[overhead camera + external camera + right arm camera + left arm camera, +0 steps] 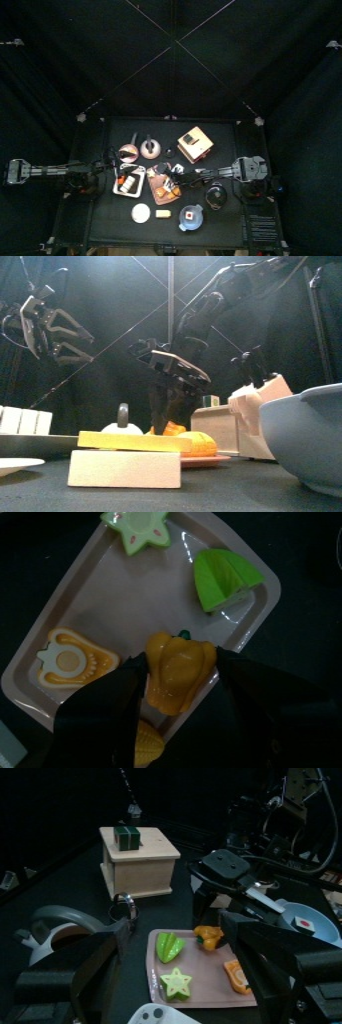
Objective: Grab corn
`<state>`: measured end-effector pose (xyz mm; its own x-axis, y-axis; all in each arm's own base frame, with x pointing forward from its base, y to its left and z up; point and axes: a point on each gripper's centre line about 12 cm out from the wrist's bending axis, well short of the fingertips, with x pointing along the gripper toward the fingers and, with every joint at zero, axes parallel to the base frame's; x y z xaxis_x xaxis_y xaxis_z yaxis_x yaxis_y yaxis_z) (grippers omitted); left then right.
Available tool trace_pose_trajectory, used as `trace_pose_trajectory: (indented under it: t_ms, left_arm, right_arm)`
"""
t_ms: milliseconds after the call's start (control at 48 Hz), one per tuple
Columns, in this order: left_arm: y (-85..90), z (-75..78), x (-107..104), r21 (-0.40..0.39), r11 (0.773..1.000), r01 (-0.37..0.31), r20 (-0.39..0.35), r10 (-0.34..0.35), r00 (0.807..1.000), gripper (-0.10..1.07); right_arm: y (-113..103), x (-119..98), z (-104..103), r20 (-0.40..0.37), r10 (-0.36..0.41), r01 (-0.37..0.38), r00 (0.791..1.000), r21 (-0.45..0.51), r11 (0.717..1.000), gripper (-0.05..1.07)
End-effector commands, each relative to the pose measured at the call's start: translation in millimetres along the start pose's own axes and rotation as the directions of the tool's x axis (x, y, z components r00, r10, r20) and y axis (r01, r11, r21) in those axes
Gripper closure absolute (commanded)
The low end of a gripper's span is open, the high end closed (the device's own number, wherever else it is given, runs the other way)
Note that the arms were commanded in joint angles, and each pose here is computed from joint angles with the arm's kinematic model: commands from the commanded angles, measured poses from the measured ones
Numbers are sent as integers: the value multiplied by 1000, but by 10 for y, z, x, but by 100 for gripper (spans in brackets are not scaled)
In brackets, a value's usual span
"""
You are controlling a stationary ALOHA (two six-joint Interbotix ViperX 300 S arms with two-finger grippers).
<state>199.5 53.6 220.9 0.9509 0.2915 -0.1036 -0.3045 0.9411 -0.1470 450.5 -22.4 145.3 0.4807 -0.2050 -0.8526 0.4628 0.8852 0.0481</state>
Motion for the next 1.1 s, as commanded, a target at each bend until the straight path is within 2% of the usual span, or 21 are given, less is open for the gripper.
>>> trace_pose_trajectory:
  t_ms: [0,208,312,438,542,708,812,938,979,1083]
  left_arm:
    - [-4,47,5,-1,1000,1,15,-1,1000,-5]
    - [4,21,-5,1,1000,-2,10,2,1000,-5]
    - [12,17,-12,0,1000,-5,12,5,1000,-5]
    - [11,20,-30,0,1000,-3,13,3,1000,-5]
    - [9,13,-44,-1,1000,-1,4,1,1000,-5]
    - [16,9,-52,-2,1000,-4,-5,4,1000,-5]
    - [17,6,-56,-2,1000,-4,-5,4,1000,-5]
    - [23,4,-54,-2,1000,-7,-6,7,1000,-5]
    - [26,4,-54,-3,1000,-9,-6,9,1000,-5]
    - [32,5,-54,-3,1000,-12,-5,12,1000,-5]
  right_arm:
    - [13,-277,188,120,67,-65,990,-23,998,30]
    - [68,-425,189,199,116,-68,973,-234,970,30]
    - [155,-477,194,230,157,-68,960,-355,933,30]
    - [311,-522,186,274,246,-87,930,-485,870,30]
    - [428,-539,158,292,304,-101,907,-550,829,30]
    - [469,-511,135,295,325,-102,898,-579,809,30]
    - [569,-457,61,272,326,-95,905,-618,780,30]
    - [632,-483,55,251,267,-37,930,-662,748,30]
    - [638,-542,107,252,235,-9,939,-664,748,30]
    - [578,-654,236,250,156,42,956,-640,767,30]
